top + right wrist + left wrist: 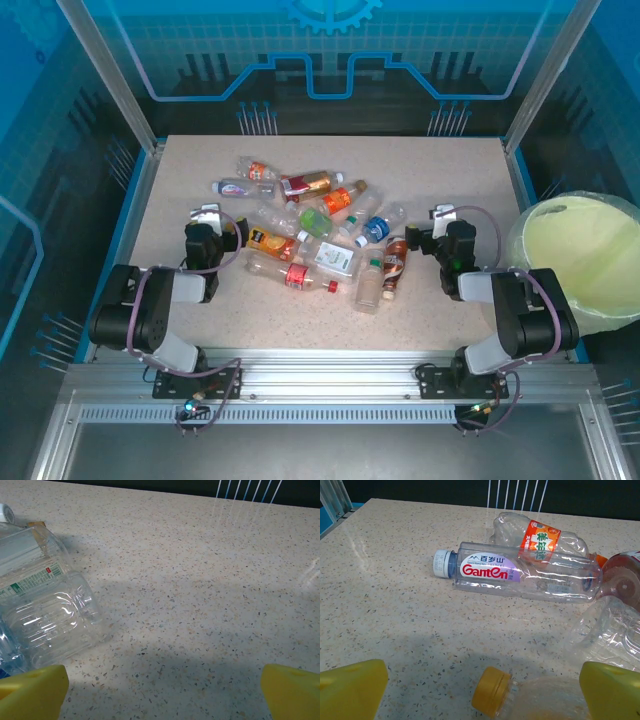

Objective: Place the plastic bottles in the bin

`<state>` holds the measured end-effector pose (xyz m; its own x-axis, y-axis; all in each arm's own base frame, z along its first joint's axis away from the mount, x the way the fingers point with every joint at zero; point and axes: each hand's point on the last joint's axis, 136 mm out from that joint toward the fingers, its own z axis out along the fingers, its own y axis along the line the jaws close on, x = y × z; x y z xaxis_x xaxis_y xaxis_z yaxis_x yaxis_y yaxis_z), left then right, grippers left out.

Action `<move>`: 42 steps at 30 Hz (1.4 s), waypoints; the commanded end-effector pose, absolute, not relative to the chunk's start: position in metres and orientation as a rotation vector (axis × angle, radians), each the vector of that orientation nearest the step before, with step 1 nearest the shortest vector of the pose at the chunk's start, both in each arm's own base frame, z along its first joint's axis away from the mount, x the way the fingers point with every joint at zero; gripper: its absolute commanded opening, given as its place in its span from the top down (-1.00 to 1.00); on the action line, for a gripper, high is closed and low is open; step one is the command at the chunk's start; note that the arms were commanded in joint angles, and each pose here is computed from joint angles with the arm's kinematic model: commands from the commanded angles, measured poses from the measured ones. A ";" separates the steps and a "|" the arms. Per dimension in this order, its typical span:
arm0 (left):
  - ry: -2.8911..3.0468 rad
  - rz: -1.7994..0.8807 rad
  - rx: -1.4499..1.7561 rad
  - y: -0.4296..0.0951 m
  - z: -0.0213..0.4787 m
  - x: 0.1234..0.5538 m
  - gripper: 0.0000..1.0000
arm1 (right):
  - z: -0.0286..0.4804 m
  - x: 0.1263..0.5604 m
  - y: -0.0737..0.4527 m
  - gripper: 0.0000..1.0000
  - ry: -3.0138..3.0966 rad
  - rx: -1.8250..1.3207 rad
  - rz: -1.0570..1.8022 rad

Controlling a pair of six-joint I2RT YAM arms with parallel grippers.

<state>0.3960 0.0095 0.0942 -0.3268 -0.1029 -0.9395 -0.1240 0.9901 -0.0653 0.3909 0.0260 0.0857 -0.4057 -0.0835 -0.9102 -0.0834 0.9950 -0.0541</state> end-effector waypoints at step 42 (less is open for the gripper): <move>1.829 -0.053 -0.459 0.026 0.180 0.368 -0.98 | 0.181 0.385 0.105 -1.00 2.068 -0.271 0.162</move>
